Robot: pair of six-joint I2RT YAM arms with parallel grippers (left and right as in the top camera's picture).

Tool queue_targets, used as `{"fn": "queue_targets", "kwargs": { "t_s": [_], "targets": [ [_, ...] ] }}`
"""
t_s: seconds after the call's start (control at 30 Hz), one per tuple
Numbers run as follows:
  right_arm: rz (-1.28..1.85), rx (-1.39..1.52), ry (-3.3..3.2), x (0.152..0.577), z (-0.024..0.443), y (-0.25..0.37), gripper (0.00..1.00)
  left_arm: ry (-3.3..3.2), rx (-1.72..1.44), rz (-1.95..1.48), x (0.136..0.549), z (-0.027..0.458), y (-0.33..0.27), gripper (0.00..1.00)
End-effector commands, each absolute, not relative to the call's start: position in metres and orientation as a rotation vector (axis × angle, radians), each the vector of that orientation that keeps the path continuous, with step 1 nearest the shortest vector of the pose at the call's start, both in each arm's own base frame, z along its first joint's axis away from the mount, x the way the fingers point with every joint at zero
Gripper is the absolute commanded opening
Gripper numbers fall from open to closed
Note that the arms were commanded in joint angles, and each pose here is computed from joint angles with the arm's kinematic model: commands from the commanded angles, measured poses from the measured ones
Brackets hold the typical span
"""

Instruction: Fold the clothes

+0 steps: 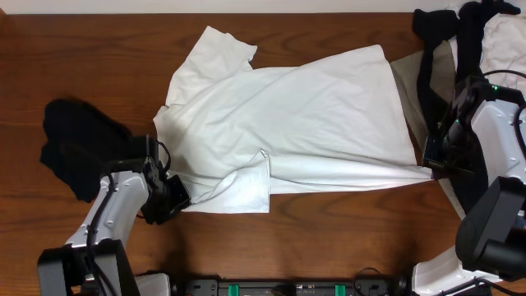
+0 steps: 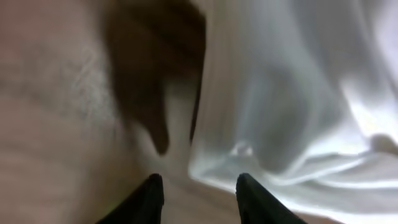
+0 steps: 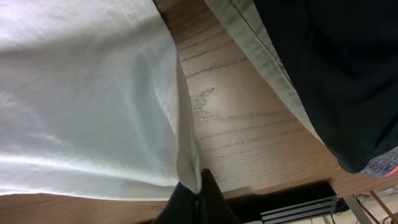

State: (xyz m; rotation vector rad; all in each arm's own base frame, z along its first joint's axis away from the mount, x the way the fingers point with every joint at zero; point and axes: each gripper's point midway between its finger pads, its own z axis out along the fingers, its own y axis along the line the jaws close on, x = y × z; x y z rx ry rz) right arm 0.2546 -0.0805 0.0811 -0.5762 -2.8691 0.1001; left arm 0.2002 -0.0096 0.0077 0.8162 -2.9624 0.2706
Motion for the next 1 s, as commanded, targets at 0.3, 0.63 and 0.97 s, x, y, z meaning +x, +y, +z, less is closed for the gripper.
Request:
{"fn": "queue_targets", "kwargs": {
  "t_s": [0.3,0.63,0.97],
  "targets": [
    [0.127,-0.603,-2.866,0.253,0.082,-0.085,0.01,-2.969,0.841,0.296,0.193,-0.012,-0.013,0.26],
    [0.127,-0.603,-2.866,0.253,0.082,-0.085,0.01,-2.855,0.715,0.63,0.183,0.016,-0.053,0.06],
    [0.127,-0.603,-2.866,0.253,0.082,-0.085,0.01,-3.028,0.951,0.694,0.198,0.076,-0.009,0.06]
  ]
}}
